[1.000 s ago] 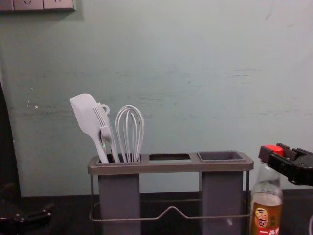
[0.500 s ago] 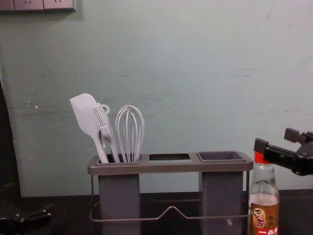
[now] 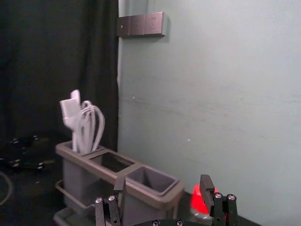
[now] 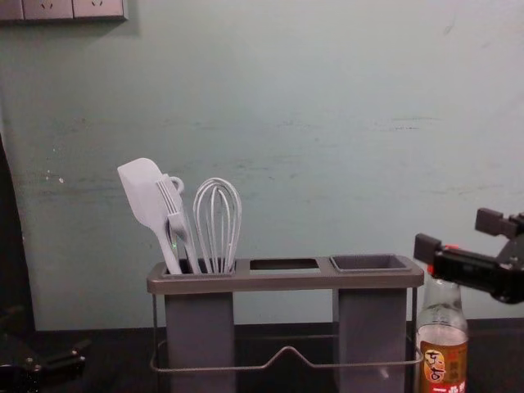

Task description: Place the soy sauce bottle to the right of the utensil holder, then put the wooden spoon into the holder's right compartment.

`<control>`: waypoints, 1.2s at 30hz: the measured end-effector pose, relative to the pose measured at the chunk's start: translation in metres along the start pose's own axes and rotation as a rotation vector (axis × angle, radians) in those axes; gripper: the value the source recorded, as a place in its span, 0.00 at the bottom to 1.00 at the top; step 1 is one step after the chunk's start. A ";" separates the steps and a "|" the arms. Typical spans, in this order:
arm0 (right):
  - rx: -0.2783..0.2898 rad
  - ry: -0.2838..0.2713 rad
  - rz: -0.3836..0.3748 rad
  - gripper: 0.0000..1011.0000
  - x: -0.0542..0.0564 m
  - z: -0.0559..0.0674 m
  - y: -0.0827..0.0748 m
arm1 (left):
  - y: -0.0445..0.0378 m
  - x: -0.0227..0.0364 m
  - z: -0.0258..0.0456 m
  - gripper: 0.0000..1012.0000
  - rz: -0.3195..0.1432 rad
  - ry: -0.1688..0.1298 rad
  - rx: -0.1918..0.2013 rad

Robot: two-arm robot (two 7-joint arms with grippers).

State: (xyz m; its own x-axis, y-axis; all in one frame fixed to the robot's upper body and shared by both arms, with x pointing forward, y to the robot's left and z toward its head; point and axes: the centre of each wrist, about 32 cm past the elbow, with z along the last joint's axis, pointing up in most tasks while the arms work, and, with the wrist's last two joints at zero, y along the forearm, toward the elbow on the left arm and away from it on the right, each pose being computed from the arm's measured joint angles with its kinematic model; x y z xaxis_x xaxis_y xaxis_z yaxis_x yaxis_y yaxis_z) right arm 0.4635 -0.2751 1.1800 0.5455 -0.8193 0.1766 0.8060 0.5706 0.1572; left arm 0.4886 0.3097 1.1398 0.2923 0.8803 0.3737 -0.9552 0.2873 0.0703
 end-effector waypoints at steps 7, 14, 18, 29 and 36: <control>-0.059 0.043 0.026 0.99 -0.021 -0.003 -0.006 | 0.0000 0.0000 0.0000 0.99 0.000 0.000 0.000; -0.153 0.113 0.028 0.99 -0.043 -0.017 -0.010 | 0.0000 0.0000 0.0000 0.99 0.000 0.000 0.000; -0.213 0.121 0.027 0.99 -0.051 -0.026 -0.013 | 0.0000 0.0000 0.0000 0.99 0.000 0.000 0.000; -0.239 0.138 0.027 0.99 -0.058 -0.039 -0.015 | 0.0000 0.0000 0.0000 0.99 0.000 0.000 0.000; -0.238 0.137 0.028 0.99 -0.058 -0.038 -0.015 | 0.0000 0.0000 0.0000 0.99 0.000 0.000 0.000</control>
State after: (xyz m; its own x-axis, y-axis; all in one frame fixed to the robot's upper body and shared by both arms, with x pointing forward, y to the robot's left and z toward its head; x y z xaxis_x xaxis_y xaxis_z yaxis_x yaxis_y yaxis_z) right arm 0.4285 -0.2387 1.1305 0.5810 -0.8128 0.0421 0.8128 0.5767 -0.0820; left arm 0.4886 0.3097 1.1398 0.2923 0.8803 0.3738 -0.9552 0.2873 0.0703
